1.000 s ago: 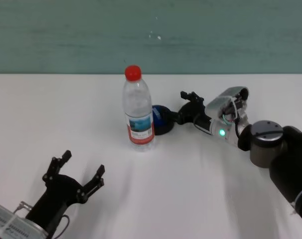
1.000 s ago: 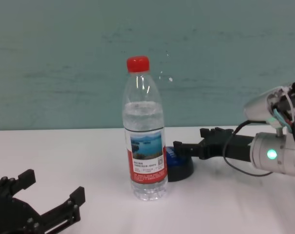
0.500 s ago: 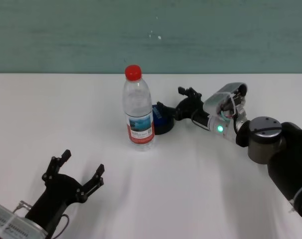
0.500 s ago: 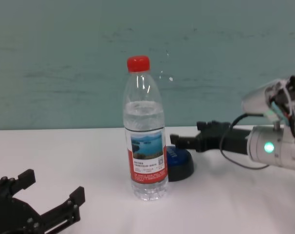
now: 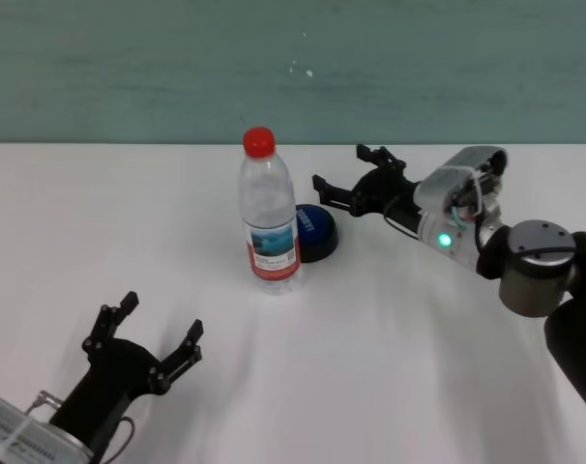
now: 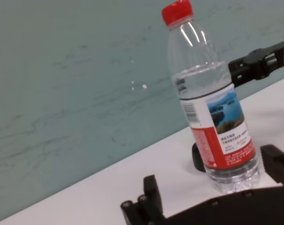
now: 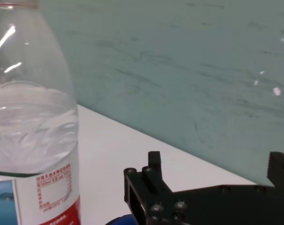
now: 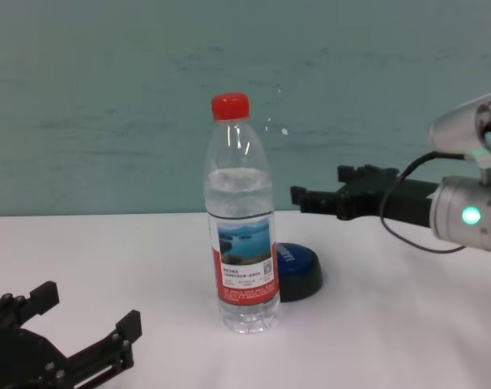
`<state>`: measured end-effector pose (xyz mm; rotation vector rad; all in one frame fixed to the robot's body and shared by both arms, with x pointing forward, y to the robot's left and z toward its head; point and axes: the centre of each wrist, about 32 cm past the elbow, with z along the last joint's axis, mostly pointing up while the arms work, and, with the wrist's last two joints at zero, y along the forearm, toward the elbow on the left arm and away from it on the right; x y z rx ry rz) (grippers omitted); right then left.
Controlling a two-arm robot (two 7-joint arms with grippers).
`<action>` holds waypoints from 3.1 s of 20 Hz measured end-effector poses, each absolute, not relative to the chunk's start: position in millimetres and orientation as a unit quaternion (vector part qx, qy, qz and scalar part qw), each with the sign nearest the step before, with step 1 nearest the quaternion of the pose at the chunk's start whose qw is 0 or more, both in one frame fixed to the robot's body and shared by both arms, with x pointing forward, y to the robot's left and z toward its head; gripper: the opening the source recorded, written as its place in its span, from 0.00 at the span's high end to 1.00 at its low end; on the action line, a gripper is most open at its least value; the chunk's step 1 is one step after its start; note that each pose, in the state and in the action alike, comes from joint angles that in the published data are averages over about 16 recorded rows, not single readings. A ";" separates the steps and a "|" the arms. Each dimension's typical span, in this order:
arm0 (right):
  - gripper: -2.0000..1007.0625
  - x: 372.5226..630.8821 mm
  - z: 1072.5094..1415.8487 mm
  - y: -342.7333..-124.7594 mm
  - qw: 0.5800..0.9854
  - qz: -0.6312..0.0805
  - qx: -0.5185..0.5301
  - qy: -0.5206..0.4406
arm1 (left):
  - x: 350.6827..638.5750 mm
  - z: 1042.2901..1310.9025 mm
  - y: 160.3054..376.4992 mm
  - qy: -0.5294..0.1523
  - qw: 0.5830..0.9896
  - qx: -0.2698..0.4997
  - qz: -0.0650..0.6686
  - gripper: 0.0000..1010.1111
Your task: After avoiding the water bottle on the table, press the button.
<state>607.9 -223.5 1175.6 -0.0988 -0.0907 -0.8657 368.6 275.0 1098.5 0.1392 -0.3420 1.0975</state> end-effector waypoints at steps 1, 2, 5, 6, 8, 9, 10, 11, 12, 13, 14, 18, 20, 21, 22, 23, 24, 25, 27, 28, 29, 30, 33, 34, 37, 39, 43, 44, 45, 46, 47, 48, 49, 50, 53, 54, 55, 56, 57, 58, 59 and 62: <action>0.00 606.1 1177.1 -225.0 0.905 -0.420 -0.046 -0.045 | 368.6 1098.5 275.0 -0.162 0.837 0.066 0.519 0.01; 0.00 604.5 1178.1 -226.6 0.904 -0.422 -0.045 -0.046 | 368.6 1098.5 275.0 -0.162 0.837 0.066 0.519 0.01; 0.00 599.2 1180.9 -232.1 0.902 -0.427 -0.041 -0.048 | 368.6 1098.5 275.0 -0.162 0.837 0.066 0.519 0.01; 0.00 597.2 1181.7 -234.2 0.901 -0.429 -0.039 -0.049 | 368.6 1098.5 275.0 -0.162 0.837 0.066 0.519 0.01; 0.00 592.7 1183.4 -238.6 0.899 -0.433 -0.037 -0.050 | 368.6 1098.5 275.0 -0.162 0.837 0.066 0.519 0.01; 0.00 590.3 1184.2 -240.9 0.899 -0.434 -0.035 -0.051 | 368.6 1098.5 275.0 -0.162 0.837 0.066 0.519 0.01; 0.00 587.9 1185.0 -243.0 0.898 -0.436 -0.034 -0.051 | 368.6 1098.5 275.0 -0.162 0.837 0.066 0.519 0.01; 0.00 585.2 1185.7 -245.1 0.897 -0.437 -0.033 -0.051 | 368.6 1098.5 275.0 -0.162 0.837 0.066 0.519 0.01; 0.00 582.2 1186.4 -247.3 0.897 -0.438 -0.032 -0.051 | 368.6 1098.5 275.0 -0.162 0.837 0.066 0.519 0.01; 0.00 579.0 1187.2 -249.6 0.896 -0.439 -0.030 -0.051 | 368.6 1098.5 275.0 -0.162 0.837 0.066 0.519 0.01; 0.00 575.5 1188.0 -252.0 0.896 -0.440 -0.029 -0.051 | 368.6 1098.5 275.0 -0.162 0.837 0.066 0.519 0.01; 0.00 559.6 1191.3 -261.3 0.895 -0.443 -0.022 -0.051 | 368.6 1098.5 275.0 -0.162 0.837 0.066 0.519 0.01; 0.00 550.4 1192.9 -265.6 0.895 -0.444 -0.018 -0.051 | 368.6 1098.5 275.0 -0.162 0.837 0.066 0.519 0.01; 0.00 545.7 1193.3 -267.6 0.895 -0.444 -0.017 -0.050 | 368.6 1098.5 275.0 -0.162 0.837 0.066 0.519 0.01; 0.00 540.9 1193.7 -269.6 0.895 -0.444 -0.015 -0.050 | 368.6 1098.5 275.0 -0.162 0.837 0.066 0.519 0.01; 0.00 536.0 1194.0 -271.4 0.895 -0.444 -0.013 -0.049 | 368.6 1098.5 275.0 -0.162 0.837 0.066 0.519 0.01; 0.00 531.2 1194.2 -273.1 0.894 -0.444 -0.012 -0.048 | 368.6 1098.5 275.0 -0.162 0.837 0.066 0.519 0.01; 0.00 526.4 1194.4 -274.6 0.894 -0.445 -0.010 -0.047 | 368.6 1098.5 275.0 -0.162 0.837 0.066 0.519 0.01; 0.00 516.6 1194.8 -277.5 0.894 -0.445 -0.007 -0.046 | 368.6 1098.5 275.0 -0.162 0.837 0.066 0.519 0.01; 0.00 511.9 1194.7 -278.6 0.894 -0.445 -0.005 -0.045 | 368.6 1098.5 275.0 -0.162 0.837 0.066 0.519 0.01; 0.00 507.4 1194.6 -279.5 0.894 -0.445 -0.003 -0.044 | 368.6 1098.5 275.0 -0.162 0.837 0.066 0.519 0.01; 0.00 503.1 1194.5 -280.2 0.894 -0.445 -0.001 -0.043 | 368.6 1098.5 275.0 -0.162 0.837 0.066 0.519 0.01; 0.00 490.7 1193.1 -281.1 0.894 -0.446 0.005 -0.041 | 368.6 1098.5 275.0 -0.162 0.837 0.066 0.519 0.01; 0.00 486.7 1192.4 -281.0 0.894 -0.447 0.007 -0.039 | 368.6 1098.5 275.0 -0.162 0.837 0.066 0.519 0.01; 0.00 476.0 1189.4 -279.7 0.892 -0.450 0.015 -0.035 | 368.6 1098.5 275.0 -0.162 0.837 0.066 0.519 0.01; 0.00 470.0 1186.5 -278.1 0.891 -0.452 0.020 -0.032 | 368.6 1098.5 275.0 -0.162 0.837 0.066 0.519 0.01; 0.00 459.5 1178.1 -272.8 0.887 -0.460 0.028 -0.024 | 368.6 1098.5 275.0 -0.162 0.837 0.066 0.519 0.01; 0.00 457.3 1175.7 -271.0 0.886 -0.463 0.029 -0.022 | 368.6 1098.5 275.0 -0.162 0.837 0.066 0.519 0.01; 0.00 455.3 1173.2 -269.1 0.884 -0.466 0.029 -0.019 | 368.6 1098.5 275.0 -0.162 0.837 0.066 0.519 0.01; 0.00 453.3 1170.6 -267.0 0.882 -0.469 0.029 -0.017 | 368.6 1098.5 275.0 -0.162 0.837 0.066 0.519 0.01; 0.00 451.7 1168.0 -265.0 0.881 -0.473 0.030 -0.014 | 368.6 1098.5 275.0 -0.162 0.837 0.066 0.519 0.01; 0.00 450.2 1165.4 -262.9 0.879 -0.476 0.029 -0.012 | 368.6 1098.5 275.0 -0.162 0.837 0.066 0.519 0.01; 0.00 448.9 1162.8 -261.0 0.878 -0.478 0.029 -0.010 | 368.6 1098.5 275.0 -0.162 0.837 0.066 0.519 0.01; 0.00 447.9 1160.3 -259.1 0.877 -0.479 0.028 -0.007 | 368.6 1098.5 275.0 -0.162 0.837 0.066 0.519 0.01; 0.00 445.6 1153.6 -254.3 0.878 -0.478 0.024 -0.001 | 368.6 1098.5 275.0 -0.162 0.837 0.066 0.519 0.01; 0.00 444.9 1151.7 -253.0 0.879 -0.476 0.022 0.001 | 368.6 1098.5 275.0 -0.162 0.837 0.066 0.519 0.01; 0.00 444.3 1150.0 -251.8 0.880 -0.474 0.021 0.002 | 368.6 1098.5 275.0 -0.162 0.837 0.066 0.519 0.01; 0.00 443.8 1148.5 -250.7 0.881 -0.472 0.019 0.003 | 368.6 1098.5 275.0 -0.162 0.837 0.066 0.519 0.01; 0.00 443.3 1147.3 -250.0 0.883 -0.469 0.017 0.003 | 368.6 1098.5 275.0 -0.162 0.837 0.066 0.519 0.01; 0.00 442.9 1146.1 -249.6 0.885 -0.465 0.015 0.004 | 368.6 1098.5 275.0 -0.162 0.837 0.066 0.519 0.01; 0.00 442.4 1145.1 -249.3 0.887 -0.462 0.014 0.005 | 368.6 1098.5 275.0 -0.162 0.837 0.066 0.519 0.01; 0.00 440.8 1142.2 -250.3 0.893 -0.449 0.012 0.007 | 368.6 1098.5 275.0 -0.162 0.837 0.066 0.519 0.01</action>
